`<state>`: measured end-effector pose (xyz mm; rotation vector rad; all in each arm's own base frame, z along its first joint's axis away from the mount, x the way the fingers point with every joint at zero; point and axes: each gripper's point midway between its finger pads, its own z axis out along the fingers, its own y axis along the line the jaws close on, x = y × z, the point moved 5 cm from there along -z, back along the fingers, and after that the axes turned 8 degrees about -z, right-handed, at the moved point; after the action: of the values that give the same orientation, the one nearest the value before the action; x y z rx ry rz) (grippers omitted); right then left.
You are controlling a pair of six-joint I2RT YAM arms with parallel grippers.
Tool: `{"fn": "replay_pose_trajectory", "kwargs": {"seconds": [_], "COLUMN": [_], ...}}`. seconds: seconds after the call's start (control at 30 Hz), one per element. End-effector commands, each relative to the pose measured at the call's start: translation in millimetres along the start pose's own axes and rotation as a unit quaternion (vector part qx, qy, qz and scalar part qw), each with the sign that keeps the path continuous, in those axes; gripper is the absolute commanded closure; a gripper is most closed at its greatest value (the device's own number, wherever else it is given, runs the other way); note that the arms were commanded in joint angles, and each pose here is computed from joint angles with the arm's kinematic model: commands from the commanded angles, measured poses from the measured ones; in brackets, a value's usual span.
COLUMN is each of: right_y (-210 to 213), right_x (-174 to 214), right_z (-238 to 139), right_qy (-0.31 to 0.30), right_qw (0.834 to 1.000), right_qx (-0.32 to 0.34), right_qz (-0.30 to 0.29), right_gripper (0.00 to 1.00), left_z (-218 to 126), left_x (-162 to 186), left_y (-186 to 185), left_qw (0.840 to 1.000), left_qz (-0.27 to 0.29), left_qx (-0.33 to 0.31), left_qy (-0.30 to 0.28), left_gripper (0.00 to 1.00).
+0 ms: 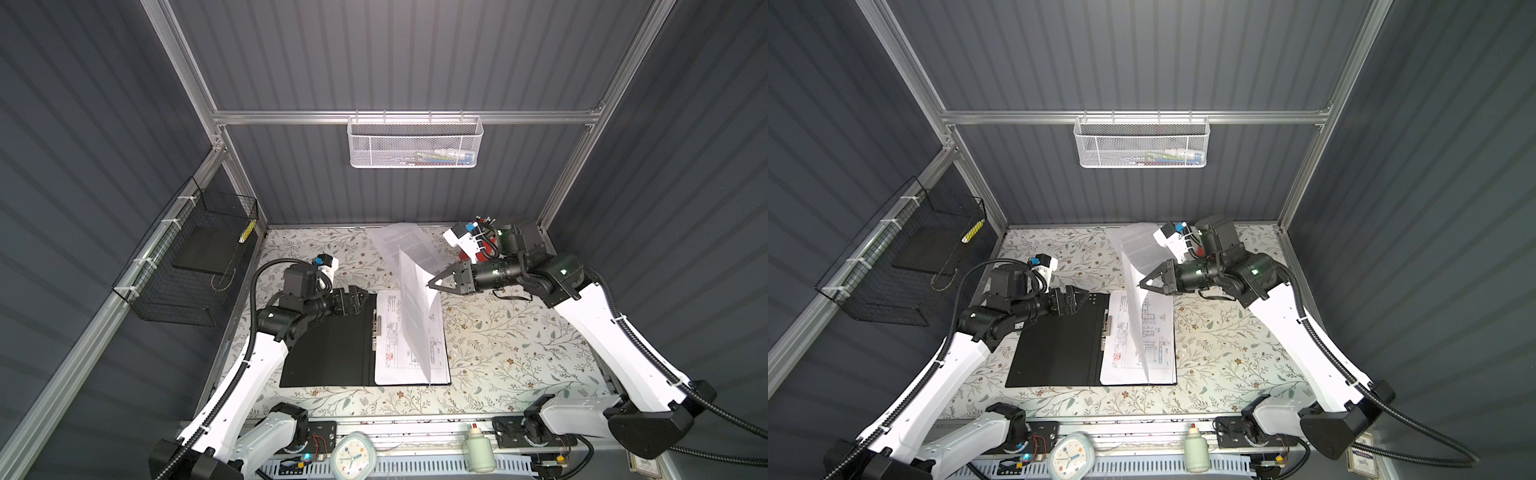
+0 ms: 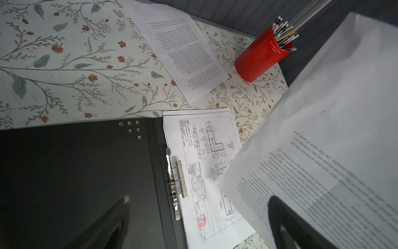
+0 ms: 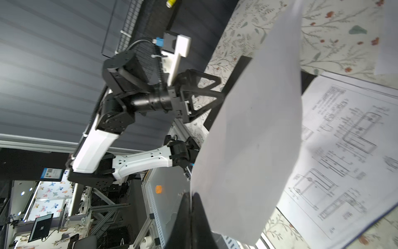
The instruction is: Put the files into the folder
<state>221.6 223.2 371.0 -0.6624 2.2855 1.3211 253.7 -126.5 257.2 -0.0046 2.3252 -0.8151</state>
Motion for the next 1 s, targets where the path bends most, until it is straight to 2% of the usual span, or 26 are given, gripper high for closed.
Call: {"fn": "replay_pose_trajectory", "kwargs": {"seconds": [0.0,0.1,0.23,0.4,0.7,0.97], "right_y": [-57.1,-101.0,-168.2,-199.8,-222.2,-243.6], "right_x": [24.4,31.8,33.6,19.8,7.3,6.0], "right_z": [13.4,22.9,34.2,56.7,81.7,103.9], "right_qy": [0.076,0.115,0.136,0.156,0.184,0.217], "right_qw": [0.995,0.986,0.970,0.966,0.959,0.953], "right_qx": [0.055,0.124,0.199,0.198,0.190,0.182], "right_qz": [0.017,-0.007,-0.029,-0.052,-0.100,-0.110], "right_gripper": [1.00,1.00,1.00,0.99,0.98,0.98], "left_z": [4.7,6.7,7.5,6.9,9.9,17.0], "left_x": [2.0,3.9,5.4,5.0,7.3,8.0], "left_y": [3.9,4.7,5.8,5.3,7.8,11.1], "left_qw": [1.000,1.000,1.000,1.000,1.000,0.999], "left_qz": [0.009,0.008,0.007,0.012,0.009,0.003], "left_qx": [0.000,0.001,0.002,0.000,-0.003,-0.012], "left_qy": [0.004,0.010,0.009,0.013,0.019,0.037], "left_gripper": [0.00,0.00,0.00,0.00,0.00,0.00]}}
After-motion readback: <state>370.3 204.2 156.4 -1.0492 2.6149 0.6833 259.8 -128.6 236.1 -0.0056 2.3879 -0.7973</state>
